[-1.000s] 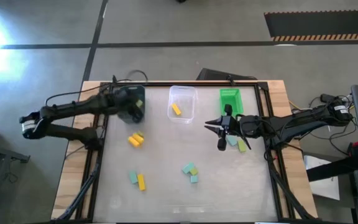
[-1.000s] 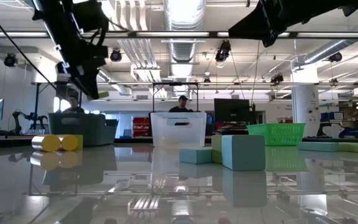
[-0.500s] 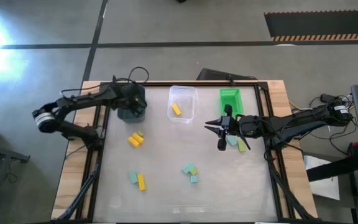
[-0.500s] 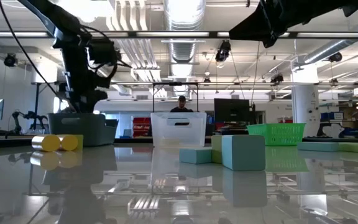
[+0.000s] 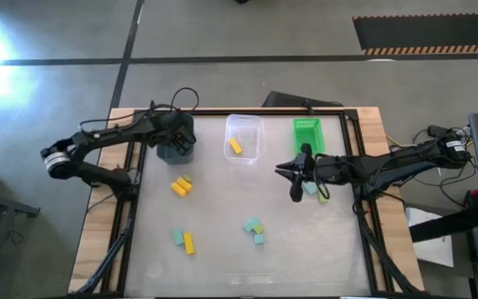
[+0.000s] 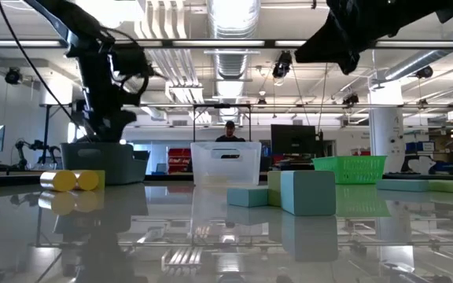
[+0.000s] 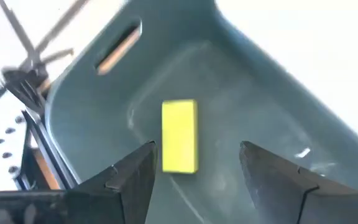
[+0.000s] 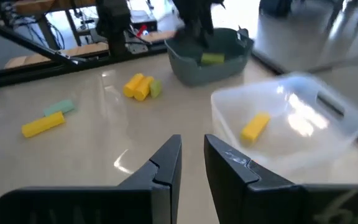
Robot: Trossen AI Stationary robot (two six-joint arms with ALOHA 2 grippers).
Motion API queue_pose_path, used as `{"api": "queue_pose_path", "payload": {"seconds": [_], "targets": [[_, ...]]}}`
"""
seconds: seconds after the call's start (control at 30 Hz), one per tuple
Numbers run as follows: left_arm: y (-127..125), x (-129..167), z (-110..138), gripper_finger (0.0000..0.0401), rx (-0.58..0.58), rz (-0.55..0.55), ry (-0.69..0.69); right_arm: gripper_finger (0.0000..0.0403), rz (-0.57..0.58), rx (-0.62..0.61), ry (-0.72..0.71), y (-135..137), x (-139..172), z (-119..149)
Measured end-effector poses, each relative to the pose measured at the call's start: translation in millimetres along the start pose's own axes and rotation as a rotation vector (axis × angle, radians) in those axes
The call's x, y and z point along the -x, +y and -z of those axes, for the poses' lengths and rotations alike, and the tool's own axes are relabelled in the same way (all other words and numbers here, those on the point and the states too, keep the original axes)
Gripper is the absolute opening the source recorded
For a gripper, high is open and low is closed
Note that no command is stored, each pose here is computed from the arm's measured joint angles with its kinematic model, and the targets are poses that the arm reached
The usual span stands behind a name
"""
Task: Sort & place blocks by color
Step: Put the blue block into the green bin
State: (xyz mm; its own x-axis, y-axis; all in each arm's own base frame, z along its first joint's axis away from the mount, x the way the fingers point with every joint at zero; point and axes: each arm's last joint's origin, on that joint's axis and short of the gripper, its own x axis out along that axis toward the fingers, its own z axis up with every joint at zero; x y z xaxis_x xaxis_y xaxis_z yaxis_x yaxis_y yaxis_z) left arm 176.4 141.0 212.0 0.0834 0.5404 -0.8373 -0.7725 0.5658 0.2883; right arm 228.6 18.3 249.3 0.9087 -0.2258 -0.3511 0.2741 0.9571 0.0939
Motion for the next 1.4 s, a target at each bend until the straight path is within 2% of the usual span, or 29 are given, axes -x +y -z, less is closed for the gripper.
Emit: {"api": "queue_pose_path", "payload": {"seconds": [0.13,0.3,0.53,0.63,0.7,0.83,0.93,1.07,1.2,1.4], "targets": [[-8.7,31.1,-2.6,0.0213,-0.005,0.079,-0.165,0.0059,0.027,-0.161,0.087,-2.2,0.4,8.9],[-28.2,69.6,2.0,0.0213,0.015,0.244,-0.418,0.0059,0.125,-0.368,0.255,-7.8,4.0,27.0],[-46.3,113.1,5.6,0.0214,-0.007,0.442,-0.706,0.0059,0.415,-0.580,0.533,-24.0,20.5,57.6],[-48.8,126.1,4.2,0.0214,-0.006,0.493,-0.821,0.0058,0.557,-0.618,0.630,-32.8,30.4,67.1],[-50.3,131.1,3.6,0.0214,-0.006,0.514,-0.885,0.0058,0.597,-0.636,0.674,-35.4,34.2,70.2],[-50.6,136.4,2.1,0.0214,0.011,0.534,-0.969,0.0059,0.547,-0.683,0.718,-33.6,33.2,70.2],[-50.9,135.3,2.6,0.0214,0.016,0.535,-0.980,0.0059,0.498,-0.736,0.781,-31.2,33.6,71.1],[-53.1,132.9,2.2,0.0214,-0.048,0.501,-0.985,0.0059,0.460,-0.782,0.836,-28.5,35.0,67.8],[-53.3,134.3,0.4,0.0214,-0.068,0.483,-1.015,0.0059,0.432,-0.810,0.791,-25.1,33.5,53.5],[-54.3,131.5,1.4,0.0214,-0.075,0.475,-1.004,0.0059,0.468,-0.783,0.759,-21.9,23.9,45.8]]}}
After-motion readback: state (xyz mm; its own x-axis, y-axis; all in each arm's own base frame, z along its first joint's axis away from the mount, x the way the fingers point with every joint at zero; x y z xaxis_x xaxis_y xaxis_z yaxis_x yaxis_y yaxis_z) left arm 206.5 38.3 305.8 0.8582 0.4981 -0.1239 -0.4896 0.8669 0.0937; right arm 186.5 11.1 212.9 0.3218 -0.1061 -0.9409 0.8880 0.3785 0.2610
